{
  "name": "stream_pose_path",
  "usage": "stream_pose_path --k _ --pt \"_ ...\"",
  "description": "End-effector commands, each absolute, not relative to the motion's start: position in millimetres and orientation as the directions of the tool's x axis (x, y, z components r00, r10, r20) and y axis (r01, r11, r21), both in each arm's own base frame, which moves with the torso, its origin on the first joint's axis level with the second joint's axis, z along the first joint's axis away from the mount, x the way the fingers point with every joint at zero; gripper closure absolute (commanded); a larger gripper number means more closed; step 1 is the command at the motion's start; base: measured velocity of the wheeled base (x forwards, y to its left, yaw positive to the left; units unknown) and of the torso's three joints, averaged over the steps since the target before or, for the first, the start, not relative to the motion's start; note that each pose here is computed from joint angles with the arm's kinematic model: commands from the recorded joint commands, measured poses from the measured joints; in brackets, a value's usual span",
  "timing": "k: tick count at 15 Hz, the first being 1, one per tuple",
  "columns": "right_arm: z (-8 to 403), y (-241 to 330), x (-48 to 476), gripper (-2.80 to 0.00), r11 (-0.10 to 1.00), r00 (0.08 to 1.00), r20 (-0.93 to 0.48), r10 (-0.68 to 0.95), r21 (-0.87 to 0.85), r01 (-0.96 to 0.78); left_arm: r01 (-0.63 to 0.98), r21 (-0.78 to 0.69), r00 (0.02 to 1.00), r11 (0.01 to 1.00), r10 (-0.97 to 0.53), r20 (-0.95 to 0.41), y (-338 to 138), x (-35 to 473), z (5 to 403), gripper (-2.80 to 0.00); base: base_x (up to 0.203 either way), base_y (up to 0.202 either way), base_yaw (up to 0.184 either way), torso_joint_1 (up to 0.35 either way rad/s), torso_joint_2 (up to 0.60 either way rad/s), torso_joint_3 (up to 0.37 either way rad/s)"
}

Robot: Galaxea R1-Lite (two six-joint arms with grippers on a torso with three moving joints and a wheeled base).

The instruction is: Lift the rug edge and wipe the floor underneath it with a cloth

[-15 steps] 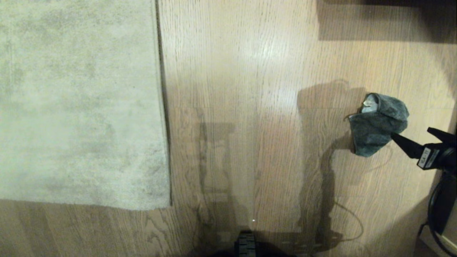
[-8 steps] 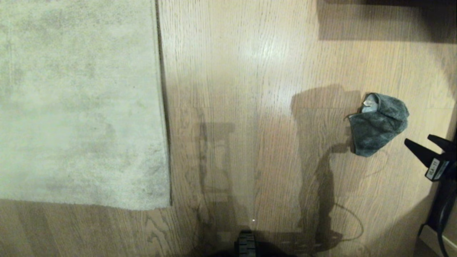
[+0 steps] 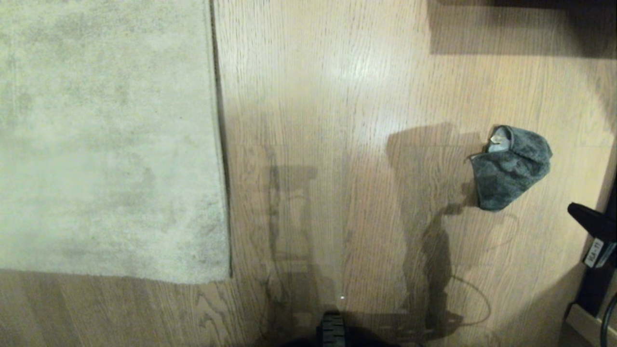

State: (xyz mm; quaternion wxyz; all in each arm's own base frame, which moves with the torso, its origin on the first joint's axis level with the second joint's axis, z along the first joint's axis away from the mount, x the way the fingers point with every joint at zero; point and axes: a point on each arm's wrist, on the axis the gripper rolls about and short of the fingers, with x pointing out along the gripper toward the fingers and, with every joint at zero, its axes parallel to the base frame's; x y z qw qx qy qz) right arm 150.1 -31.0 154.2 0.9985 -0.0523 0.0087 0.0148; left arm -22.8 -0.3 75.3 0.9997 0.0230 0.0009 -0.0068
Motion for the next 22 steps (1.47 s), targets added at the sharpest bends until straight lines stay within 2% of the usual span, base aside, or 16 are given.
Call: stream_pose_path --k 1,7,12,14,15,16,22 --pt "144.0 -25.5 128.4 0.0 0.994 0.999 -0.03 0.031 -0.102 -0.034 0.014 0.046 1.0 0.999 -0.014 -0.003 -0.3 -22.7 75.4 0.0 0.0 0.0 0.0 0.0 0.0 0.0" --pt "139.0 -12.0 73.5 0.0 0.994 0.999 -0.045 0.028 -0.102 -0.032 0.014 0.046 1.0 0.999 -0.014 -0.003 -0.3 -22.7 75.4 0.0 0.0 0.0 0.0 0.0 0.0 0.0" --pt "108.1 3.5 7.0 0.0 0.993 0.998 -0.057 -0.012 -0.118 0.005 0.014 0.046 1.0 0.999 -0.014 -0.003 -0.3 -22.7 75.4 0.0 0.0 0.0 0.0 0.0 0.0 0.0" --pt "92.1 0.2 0.5 0.0 0.971 0.964 -0.151 -0.22 -0.128 0.202 0.014 0.046 1.0 0.999 -0.014 -0.003 -0.3 -22.7 75.4 0.0 0.0 0.0 0.0 0.0 0.0 0.0" --pt "88.1 -0.6 0.4 0.0 0.964 0.949 -0.189 -0.254 -0.133 0.231 0.014 0.046 1.0 0.999 -0.014 -0.003 -0.3 -22.7 75.4 0.0 0.0 0.0 0.0 0.0 0.0 0.0" --pt "83.4 0.2 0.2 0.0 0.973 0.947 -0.234 -0.219 -0.123 0.195 0.014 0.046 1.0 0.999 -0.014 -0.003 -0.3 -22.7 75.4 0.0 0.0 0.0 0.0 0.0 0.0 0.0" --pt "80.4 0.4 -0.2 0.0 0.977 0.941 -0.264 -0.213 -0.061 0.204 0.014 0.046 1.0 0.999 -0.014 -0.003 -0.3 -22.7 75.4 0.0 0.0 0.0 0.0 0.0 0.0 0.0"
